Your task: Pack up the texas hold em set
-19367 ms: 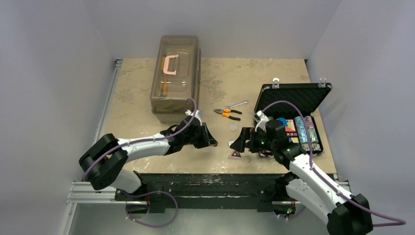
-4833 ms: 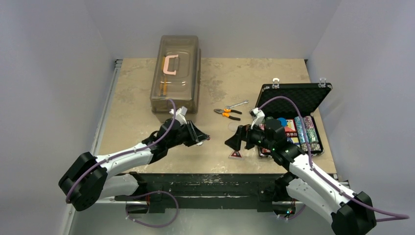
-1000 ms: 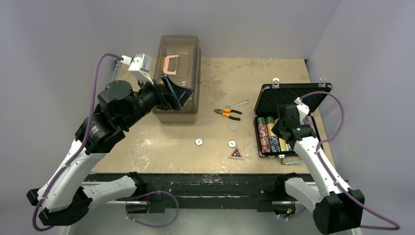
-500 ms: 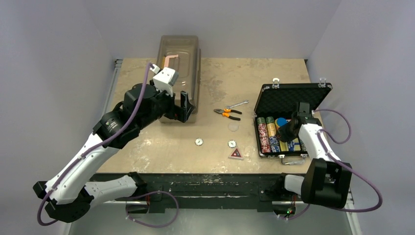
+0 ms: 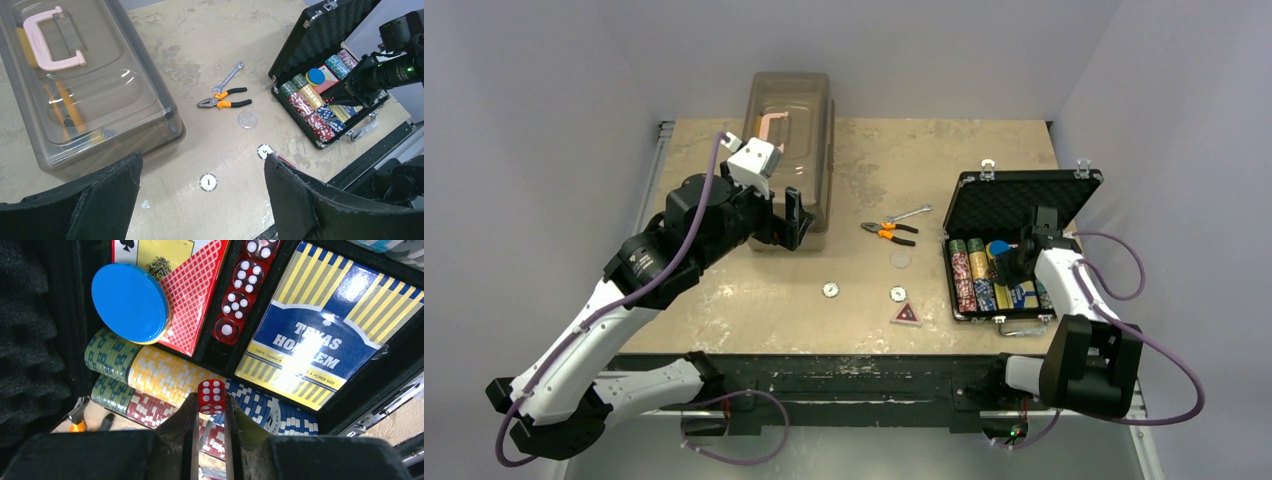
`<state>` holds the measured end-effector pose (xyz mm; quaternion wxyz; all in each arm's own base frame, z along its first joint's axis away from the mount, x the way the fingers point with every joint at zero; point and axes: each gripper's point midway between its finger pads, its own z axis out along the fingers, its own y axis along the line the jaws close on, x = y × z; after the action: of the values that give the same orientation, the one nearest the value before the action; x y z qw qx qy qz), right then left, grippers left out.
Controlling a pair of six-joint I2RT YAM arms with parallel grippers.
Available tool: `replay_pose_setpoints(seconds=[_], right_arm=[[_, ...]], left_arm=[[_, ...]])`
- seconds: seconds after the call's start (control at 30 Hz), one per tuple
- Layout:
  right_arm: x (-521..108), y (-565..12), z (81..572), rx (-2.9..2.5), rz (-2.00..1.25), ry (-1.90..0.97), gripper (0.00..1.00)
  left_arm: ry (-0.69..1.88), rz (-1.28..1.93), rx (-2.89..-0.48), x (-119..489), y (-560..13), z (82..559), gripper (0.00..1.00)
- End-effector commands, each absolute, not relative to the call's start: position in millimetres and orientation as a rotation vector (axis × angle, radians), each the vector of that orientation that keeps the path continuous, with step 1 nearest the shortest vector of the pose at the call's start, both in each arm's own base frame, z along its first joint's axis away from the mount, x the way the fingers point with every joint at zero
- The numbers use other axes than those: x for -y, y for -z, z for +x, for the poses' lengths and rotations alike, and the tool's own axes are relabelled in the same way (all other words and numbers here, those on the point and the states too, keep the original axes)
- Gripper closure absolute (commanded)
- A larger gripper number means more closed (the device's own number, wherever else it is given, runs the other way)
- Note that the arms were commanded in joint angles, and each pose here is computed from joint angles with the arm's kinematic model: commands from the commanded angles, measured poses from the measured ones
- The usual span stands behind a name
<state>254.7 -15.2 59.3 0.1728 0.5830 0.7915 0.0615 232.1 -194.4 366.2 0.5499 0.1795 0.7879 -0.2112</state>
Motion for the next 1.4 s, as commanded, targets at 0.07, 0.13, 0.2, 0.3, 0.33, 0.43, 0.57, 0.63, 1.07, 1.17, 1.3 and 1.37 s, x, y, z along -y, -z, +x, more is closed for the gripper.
replay_pose_setpoints(seconds=[0.07,0.13,0.2,0.3,0.33,0.43,0.57,0.63,1.07,1.17,1.3,1.37], right_arm=[[34,-67,267,-2.144,1.699,-0.115,1.0],[37,-65,268,-2.144,1.697,-0.118,1.0],[41,-61,268,-2.146,1.709,-0.12,1.0],[39,-55,271,-2.164,1.719,-0.153,0.95],[37,-54,272,-2.173,1.715,-0.17,0.92],[32,-50,274,-2.188,1.719,-0.209,0.91],[31,-47,273,-2.189,1.718,-0.216,0.92],[26,-47,271,-2.205,1.72,-0.247,0.92],[29,-34,254,-2.209,1.797,-0.16,0.84],[27,-35,251,-2.206,1.812,-0.164,0.82],[32,-40,249,-2.192,1.821,-0.124,0.73],[32,-42,250,-2.186,1.826,-0.129,0.71]], left_arm=[[0.505,0.438,-1.837,200,-371,236,0.12],[0.506,0.441,-1.839,201,-371,236,0.12],[0.503,0.439,-1.84,201,-370,237,0.12],[0.492,0.436,-1.845,200,-368,239,0.12],[0.488,0.437,-1.847,200,-367,239,0.12],[0.485,0.44,-1.854,201,-365,241,0.12],[0.49,0.444,-1.858,203,-364,241,0.12],[0.491,0.446,-1.859,204,-364,241,0.12],[0.484,0.445,-1.865,204,-362,242,0.12],[0.485,0.448,-1.868,205,-361,242,0.12],[0.486,0.449,-1.871,205,-360,242,0.12],[0.485,0.449,-1.871,205,-360,243,0.12]])
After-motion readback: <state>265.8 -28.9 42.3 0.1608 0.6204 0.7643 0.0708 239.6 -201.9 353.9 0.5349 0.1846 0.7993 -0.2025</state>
